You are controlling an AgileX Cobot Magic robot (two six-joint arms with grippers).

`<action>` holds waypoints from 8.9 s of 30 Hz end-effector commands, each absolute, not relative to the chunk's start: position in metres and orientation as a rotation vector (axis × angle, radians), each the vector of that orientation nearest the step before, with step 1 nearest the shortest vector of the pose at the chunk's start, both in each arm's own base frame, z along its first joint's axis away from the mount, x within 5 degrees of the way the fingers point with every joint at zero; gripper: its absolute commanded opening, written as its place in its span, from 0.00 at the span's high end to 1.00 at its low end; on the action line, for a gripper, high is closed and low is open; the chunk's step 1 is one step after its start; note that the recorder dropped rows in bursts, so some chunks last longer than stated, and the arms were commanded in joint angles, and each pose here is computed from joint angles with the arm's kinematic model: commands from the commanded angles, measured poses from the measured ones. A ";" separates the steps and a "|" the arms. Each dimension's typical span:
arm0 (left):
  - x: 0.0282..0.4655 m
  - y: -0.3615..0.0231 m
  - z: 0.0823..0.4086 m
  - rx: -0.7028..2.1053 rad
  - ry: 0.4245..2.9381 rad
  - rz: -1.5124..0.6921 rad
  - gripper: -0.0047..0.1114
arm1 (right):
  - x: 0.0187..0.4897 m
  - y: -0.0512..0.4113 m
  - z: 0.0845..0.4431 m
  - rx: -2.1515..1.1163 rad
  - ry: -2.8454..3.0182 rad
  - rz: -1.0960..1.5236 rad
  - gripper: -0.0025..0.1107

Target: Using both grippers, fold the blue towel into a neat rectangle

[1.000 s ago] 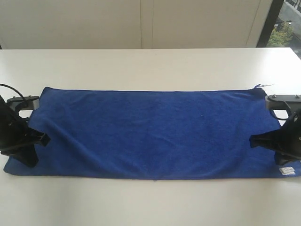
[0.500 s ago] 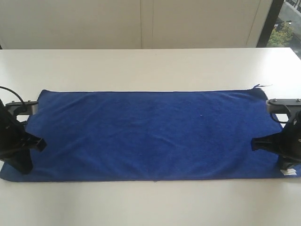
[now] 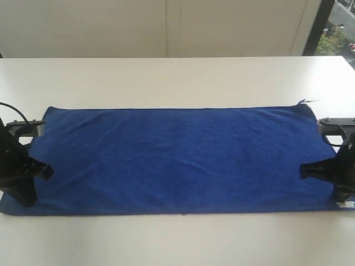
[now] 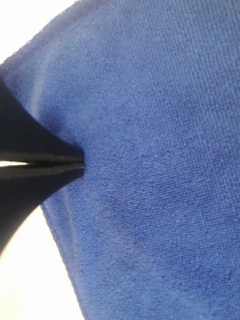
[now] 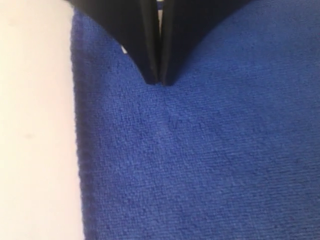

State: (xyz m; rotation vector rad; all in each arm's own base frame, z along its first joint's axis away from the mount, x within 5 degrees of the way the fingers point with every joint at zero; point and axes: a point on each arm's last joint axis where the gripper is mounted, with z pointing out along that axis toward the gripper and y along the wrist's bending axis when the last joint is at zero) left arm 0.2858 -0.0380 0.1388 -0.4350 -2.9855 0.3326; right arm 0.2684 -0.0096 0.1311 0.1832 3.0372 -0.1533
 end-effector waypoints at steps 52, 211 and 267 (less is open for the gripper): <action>0.092 -0.027 0.366 -0.640 -4.062 0.401 0.96 | 0.186 -0.001 0.333 -0.036 2.092 -0.030 0.98; 0.082 -0.025 0.352 -0.669 -4.039 0.359 0.96 | 0.345 0.389 0.182 -1.075 2.251 0.247 0.98; 0.082 -0.025 0.352 -0.673 -4.039 0.357 0.96 | 0.459 0.155 0.113 -0.844 2.777 -0.164 0.98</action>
